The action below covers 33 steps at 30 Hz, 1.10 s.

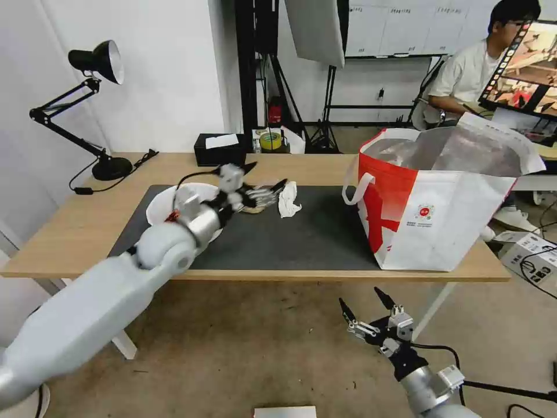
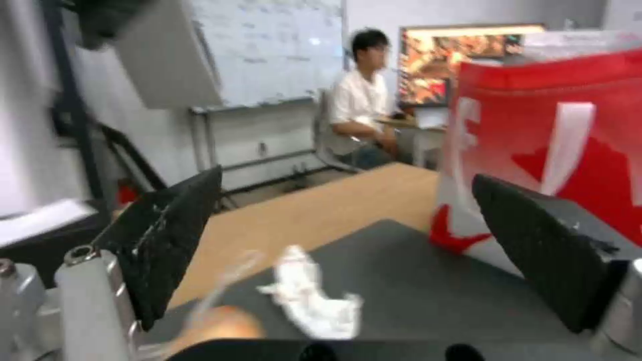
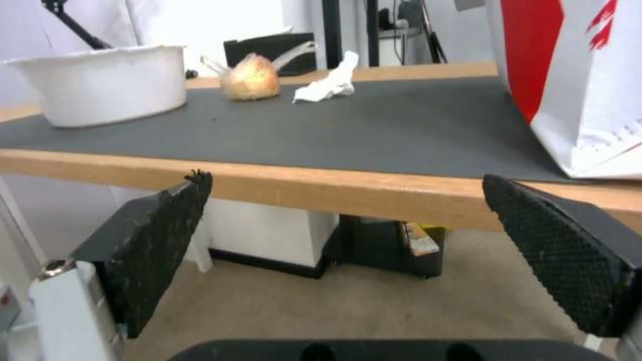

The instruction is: Pick up the trash from the table and place it into the takeout bag.

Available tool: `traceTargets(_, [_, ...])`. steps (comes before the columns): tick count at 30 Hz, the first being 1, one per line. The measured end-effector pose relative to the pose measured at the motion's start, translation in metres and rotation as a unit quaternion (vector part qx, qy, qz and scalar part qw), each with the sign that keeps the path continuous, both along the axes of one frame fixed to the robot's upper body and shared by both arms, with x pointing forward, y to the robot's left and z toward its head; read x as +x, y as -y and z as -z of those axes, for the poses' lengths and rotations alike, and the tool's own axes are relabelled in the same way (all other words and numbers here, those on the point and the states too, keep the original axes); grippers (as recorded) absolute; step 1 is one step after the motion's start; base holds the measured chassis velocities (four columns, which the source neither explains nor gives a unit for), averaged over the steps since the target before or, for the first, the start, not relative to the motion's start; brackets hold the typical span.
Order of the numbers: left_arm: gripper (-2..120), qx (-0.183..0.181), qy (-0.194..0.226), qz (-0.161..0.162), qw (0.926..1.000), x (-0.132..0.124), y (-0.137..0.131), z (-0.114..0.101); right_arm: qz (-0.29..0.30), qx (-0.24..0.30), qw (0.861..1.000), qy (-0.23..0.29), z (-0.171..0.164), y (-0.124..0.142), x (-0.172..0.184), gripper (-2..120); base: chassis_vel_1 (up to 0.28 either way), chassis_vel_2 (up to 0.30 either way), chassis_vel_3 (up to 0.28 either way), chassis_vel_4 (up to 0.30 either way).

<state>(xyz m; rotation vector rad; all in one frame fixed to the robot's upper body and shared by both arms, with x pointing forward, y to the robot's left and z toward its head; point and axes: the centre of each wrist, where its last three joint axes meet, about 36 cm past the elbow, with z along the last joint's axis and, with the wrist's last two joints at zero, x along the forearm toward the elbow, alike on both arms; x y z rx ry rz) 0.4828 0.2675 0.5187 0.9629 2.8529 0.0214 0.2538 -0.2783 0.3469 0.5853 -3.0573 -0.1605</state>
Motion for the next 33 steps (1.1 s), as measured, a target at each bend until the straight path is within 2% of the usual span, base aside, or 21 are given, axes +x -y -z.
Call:
traceTargets(2, [100,0.004,0.002,-0.021,0.9998,-0.020,-0.023,0.014,0.001,0.001,1.000,0.002,-0.001,0.000,0.000,100,0.000,0.000,0.000,0.000])
traceTargets(3, [100,0.004,0.002,-0.021,0.9998,-0.020,-0.023,0.014,0.001,0.001,1.000,0.002,-0.001,0.000,0.000,100,0.000,0.000,0.000,0.000])
traceTargets(6, [100,0.019,0.011,-0.040,0.9990,-0.042,-0.045,0.032,0.009,0.006,1.000,0.004,0.001,-0.001,-0.003,100,0.000,0.000,0.000,0.000])
traceTargets(11, [100,0.012,0.018,-0.067,0.9975,-0.060,-0.059,0.049,0.015,0.008,1.000,0.006,0.001,-0.002,-0.005,100,0.000,0.000,0.000,0.000])
traceTargets(14, [100,0.000,0.021,-0.102,0.9945,-0.082,-0.070,0.065,0.018,0.009,1.000,0.008,0.001,-0.005,-0.005,100,0.000,0.000,0.000,0.000])
traceTargets(15, [100,0.000,0.021,-0.102,0.9945,-0.082,-0.070,0.065,0.018,0.009,1.000,0.008,0.001,-0.005,-0.005,100,0.000,0.000,0.000,0.000])
traceTargets(18, [100,-0.015,0.016,-0.149,0.9886,-0.120,-0.078,0.094,0.020,0.011,1.000,0.010,0.002,-0.009,-0.006,100,0.000,0.000,0.000,0.000])
traceTargets(19, [100,-0.015,0.016,-0.149,0.9886,-0.120,-0.078,0.094,0.020,0.011,1.000,0.010,0.002,-0.009,-0.006,100,0.000,0.000,0.000,0.000])
traceTargets(20, [100,-0.017,0.013,-0.165,0.9861,-0.133,-0.079,0.105,0.020,0.012,1.000,0.010,0.002,-0.010,-0.006,100,0.000,0.000,0.000,0.000])
traceTargets(22, [100,-0.013,0.010,-0.190,0.9817,-0.156,-0.081,0.123,0.022,0.011,1.000,0.012,0.003,-0.012,-0.006,100,0.000,0.000,0.000,0.000])
traceTargets(23, [100,-0.013,0.010,-0.190,0.9817,-0.156,-0.081,0.123,0.022,0.011,1.000,0.012,0.003,-0.012,-0.006,100,0.000,0.000,0.000,0.000])
traceTargets(26, [100,0.004,0.012,-0.223,0.9748,-0.185,-0.082,0.147,0.027,0.008,0.999,0.016,0.004,-0.013,-0.005,100,0.000,0.000,0.000,0.000])
traceTargets(30, [100,0.000,0.000,-0.237,0.9714,-0.201,-0.078,0.157,0.036,0.005,0.999,0.021,0.004,-0.012,-0.007,100,0.000,0.000,0.000,0.000])
traceTargets(33, [100,0.000,-0.003,-0.234,0.9723,-0.203,-0.077,0.163,0.046,0.002,0.999,0.024,0.003,-0.009,-0.011,100,0.000,0.000,0.000,0.000])
